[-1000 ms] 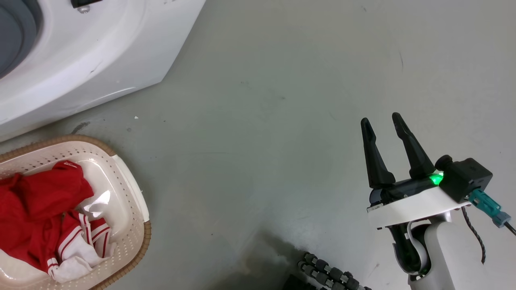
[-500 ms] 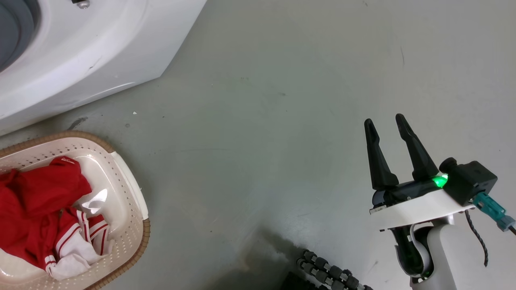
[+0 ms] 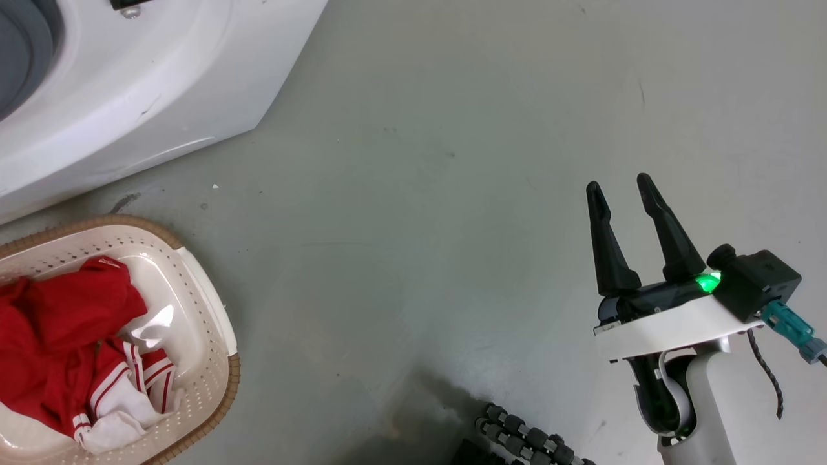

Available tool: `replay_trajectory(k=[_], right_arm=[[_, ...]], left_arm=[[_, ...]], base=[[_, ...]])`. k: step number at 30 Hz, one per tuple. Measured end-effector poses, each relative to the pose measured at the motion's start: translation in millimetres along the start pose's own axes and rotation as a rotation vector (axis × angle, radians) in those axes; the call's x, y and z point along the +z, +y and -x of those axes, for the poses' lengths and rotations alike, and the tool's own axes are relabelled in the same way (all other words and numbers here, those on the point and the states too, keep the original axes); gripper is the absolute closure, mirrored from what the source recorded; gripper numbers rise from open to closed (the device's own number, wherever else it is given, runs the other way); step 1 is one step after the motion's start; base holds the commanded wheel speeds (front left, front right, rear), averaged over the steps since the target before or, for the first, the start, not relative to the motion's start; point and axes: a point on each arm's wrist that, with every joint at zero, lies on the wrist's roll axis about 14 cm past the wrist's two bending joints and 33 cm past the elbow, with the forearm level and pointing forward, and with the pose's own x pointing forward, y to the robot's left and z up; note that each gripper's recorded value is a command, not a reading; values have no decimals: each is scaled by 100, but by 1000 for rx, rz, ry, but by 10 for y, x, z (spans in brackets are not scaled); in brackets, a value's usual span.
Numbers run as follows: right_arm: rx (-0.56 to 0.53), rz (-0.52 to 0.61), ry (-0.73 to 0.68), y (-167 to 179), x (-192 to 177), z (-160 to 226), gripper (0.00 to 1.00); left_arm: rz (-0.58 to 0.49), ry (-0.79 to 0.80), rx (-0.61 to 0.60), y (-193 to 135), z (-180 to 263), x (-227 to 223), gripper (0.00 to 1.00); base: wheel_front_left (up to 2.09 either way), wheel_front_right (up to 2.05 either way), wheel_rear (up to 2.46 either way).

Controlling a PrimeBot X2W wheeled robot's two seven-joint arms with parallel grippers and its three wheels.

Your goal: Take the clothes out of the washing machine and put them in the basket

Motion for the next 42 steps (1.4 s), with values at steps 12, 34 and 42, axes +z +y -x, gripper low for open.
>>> replay_trajectory(k=[12,34,42], right_arm=[[-1,-25,-60,-21,185,19,0],[87,0,-197,180,651,333,0],[160,12,-229,388,815,533,0]], left_arm=[[25,-286,-6,25,308,201,100],[53,-585,7,198,1641,114,100],[46,-683,5,213,2316,210,100]], base=[[0,0,0],[0,0,0],[0,0,0]])
